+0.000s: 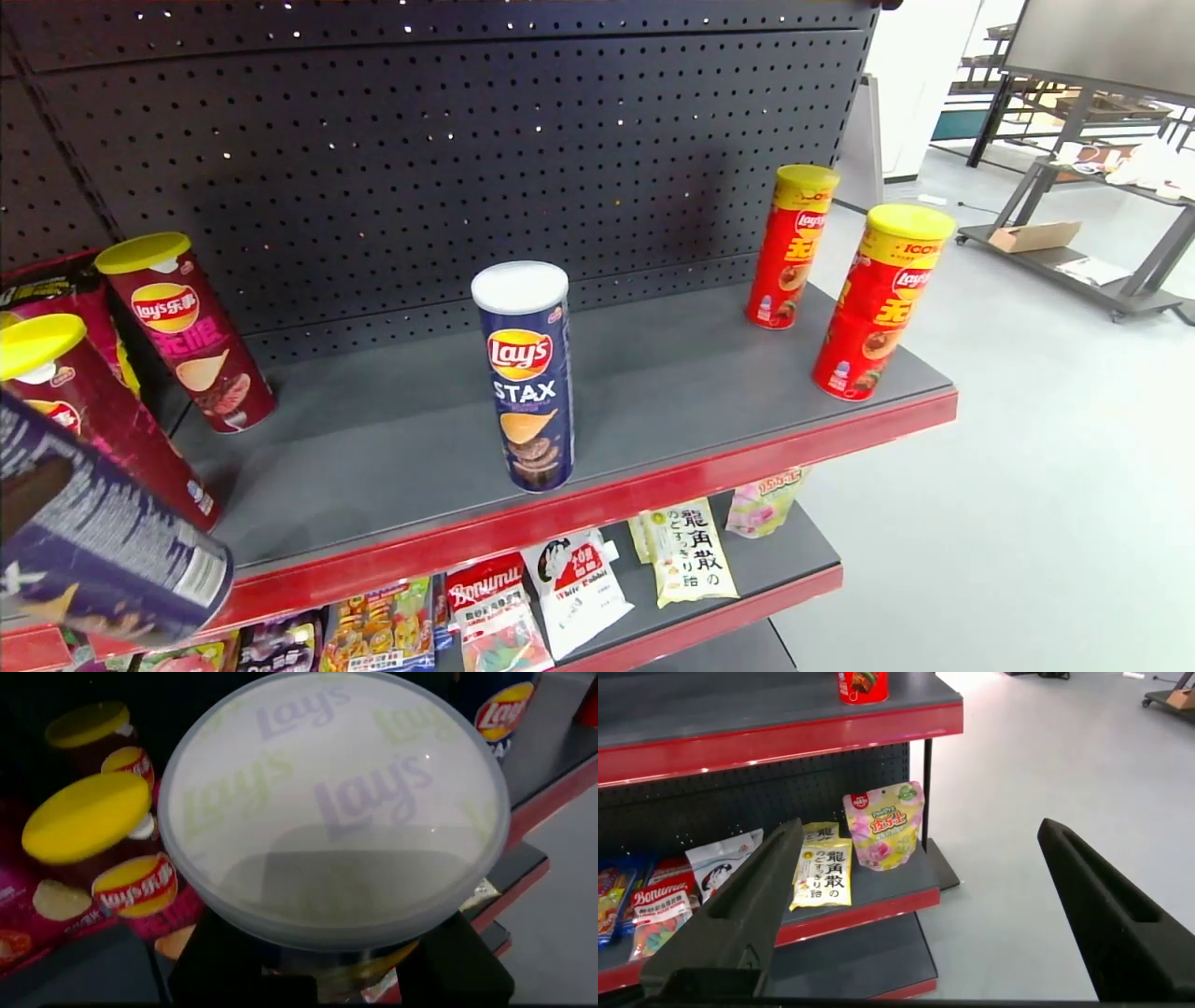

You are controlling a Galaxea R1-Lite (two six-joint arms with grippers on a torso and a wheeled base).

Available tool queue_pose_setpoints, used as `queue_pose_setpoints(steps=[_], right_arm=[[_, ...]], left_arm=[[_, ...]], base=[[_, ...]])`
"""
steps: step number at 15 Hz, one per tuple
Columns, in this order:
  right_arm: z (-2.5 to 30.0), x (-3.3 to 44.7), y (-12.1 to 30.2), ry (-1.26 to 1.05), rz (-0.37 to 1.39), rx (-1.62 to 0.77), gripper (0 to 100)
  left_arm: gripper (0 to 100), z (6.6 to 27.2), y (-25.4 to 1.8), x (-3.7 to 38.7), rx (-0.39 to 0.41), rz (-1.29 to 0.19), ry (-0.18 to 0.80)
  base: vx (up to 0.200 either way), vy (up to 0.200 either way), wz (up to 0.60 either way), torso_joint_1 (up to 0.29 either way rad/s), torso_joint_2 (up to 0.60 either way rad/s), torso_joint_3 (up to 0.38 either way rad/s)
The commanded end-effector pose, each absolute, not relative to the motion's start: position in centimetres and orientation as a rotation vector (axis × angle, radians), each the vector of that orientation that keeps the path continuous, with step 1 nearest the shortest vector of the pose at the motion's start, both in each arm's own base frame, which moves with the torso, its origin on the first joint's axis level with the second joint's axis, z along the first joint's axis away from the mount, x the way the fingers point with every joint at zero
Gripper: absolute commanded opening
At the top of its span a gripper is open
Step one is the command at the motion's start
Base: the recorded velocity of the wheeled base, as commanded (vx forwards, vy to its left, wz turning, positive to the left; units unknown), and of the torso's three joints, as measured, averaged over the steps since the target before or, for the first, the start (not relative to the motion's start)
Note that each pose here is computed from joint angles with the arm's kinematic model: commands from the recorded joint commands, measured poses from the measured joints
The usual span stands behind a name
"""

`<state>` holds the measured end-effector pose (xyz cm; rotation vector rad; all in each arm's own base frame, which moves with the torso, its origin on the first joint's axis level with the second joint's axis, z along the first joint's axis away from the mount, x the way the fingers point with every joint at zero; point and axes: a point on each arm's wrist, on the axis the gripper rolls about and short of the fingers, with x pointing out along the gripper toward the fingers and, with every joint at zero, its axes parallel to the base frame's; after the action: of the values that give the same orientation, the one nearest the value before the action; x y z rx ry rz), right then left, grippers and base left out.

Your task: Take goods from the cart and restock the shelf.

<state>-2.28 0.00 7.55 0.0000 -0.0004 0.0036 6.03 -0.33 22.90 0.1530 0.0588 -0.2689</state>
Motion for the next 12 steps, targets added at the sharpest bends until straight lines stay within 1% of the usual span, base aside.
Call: queue_pose_setpoints(steps=[1, 2, 4, 6, 8, 9, 10, 12], right_arm=[[7.5, -2.3, 0.0, 0.0, 0.005, 0.0, 100], [7.5, -2.3, 0.0, 0.0, 0.005, 0.0, 100], [7.5, -2.3, 0.0, 0.0, 0.005, 0.0, 100], [7.5, -2.3, 0.0, 0.0, 0.005, 0.0, 100], [7.5, -2.3, 0.0, 0.0, 0.005, 0.0, 100], [7.5, -2.3, 0.0, 0.0, 0.005, 0.0, 100], [7.5, -2.3, 0.0, 0.0, 0.005, 0.0, 100], [7.5, -2.3, 0.0, 0.0, 0.005, 0.0, 100]], left_arm=[[0, 22.6, -0.8, 13.4, 0.134, -0.351, 0.137], [0, 22.9, -1.1, 14.8, 0.114, -0.369, 0.134], [0, 23.2, -2.7, 16.3, 0.095, -0.458, 0.153], [0, 23.7, -4.2, 18.6, 0.087, -0.51, 0.172], [0, 23.9, -5.1, 21.3, 0.089, -0.506, 0.192], [0, 24.2, -6.1, 24.0, 0.09, -0.493, 0.196], [0, 24.4, -6.6, 25.5, 0.083, -0.489, 0.191], [0, 24.1, -7.7, 28.8, 0.081, -0.478, 0.193]], base=[[0.0, 0.0, 0.0, 0.0, 0.0, 0.0], [0.0, 0.0, 0.0, 0.0, 0.0, 0.0], [0.0, 0.0, 0.0, 0.0, 0.0, 0.0], [0.0, 0.0, 0.0, 0.0, 0.0, 0.0], [0.0, 0.0, 0.0, 0.0, 0.0, 0.0], [0.0, 0.0, 0.0, 0.0, 0.0, 0.0], [0.0, 0.0, 0.0, 0.0, 0.0, 0.0], [0.0, 0.0, 0.0, 0.0, 0.0, 0.0]])
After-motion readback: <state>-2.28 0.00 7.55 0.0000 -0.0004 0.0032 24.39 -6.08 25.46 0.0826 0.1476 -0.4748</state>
